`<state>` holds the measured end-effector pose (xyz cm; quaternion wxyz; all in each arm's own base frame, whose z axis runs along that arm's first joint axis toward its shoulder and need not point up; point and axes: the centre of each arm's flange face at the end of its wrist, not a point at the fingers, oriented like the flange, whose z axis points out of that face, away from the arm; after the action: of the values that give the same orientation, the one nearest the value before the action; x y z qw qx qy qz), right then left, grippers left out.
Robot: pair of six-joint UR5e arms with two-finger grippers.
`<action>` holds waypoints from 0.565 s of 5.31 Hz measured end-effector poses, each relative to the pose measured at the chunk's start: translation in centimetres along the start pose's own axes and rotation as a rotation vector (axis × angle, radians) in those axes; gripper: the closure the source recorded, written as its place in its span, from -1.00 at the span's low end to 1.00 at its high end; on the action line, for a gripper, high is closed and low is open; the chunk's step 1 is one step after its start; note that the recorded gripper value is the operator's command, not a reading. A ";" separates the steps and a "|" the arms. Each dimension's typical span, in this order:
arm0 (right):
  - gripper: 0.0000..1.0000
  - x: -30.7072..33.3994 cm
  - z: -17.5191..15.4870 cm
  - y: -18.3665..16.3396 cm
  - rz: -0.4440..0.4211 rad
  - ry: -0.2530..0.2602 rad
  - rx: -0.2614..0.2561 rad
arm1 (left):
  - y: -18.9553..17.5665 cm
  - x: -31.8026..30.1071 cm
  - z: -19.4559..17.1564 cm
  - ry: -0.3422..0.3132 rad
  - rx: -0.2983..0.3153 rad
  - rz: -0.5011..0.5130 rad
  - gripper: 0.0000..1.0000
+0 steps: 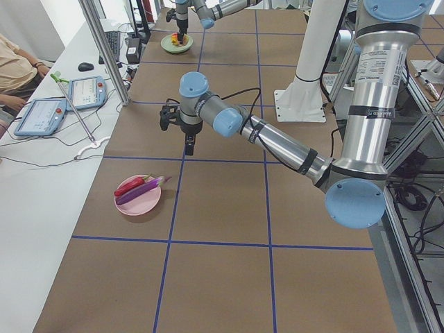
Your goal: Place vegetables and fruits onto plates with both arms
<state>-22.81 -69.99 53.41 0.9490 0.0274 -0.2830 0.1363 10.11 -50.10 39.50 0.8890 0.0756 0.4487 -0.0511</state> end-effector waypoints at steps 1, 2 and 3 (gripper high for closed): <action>-1.00 0.7 -1.0 -0.3 -0.002 -0.028 0.003 | 0.2 0.0 -0.2 0.000 0.001 0.004 -1.00; -1.00 3.1 -3.3 -0.7 -0.006 -0.086 -0.004 | 0.8 -0.7 -0.1 -0.006 -0.005 0.040 -1.00; -1.00 8.2 -6.0 -0.2 -0.029 -0.167 -0.021 | 1.9 -2.7 0.2 -0.023 -0.022 0.105 -1.00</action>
<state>-13.01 -67.44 52.89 0.9241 0.0331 -0.3623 0.1168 8.98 -48.24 42.00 0.8964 0.0886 0.4344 -0.0005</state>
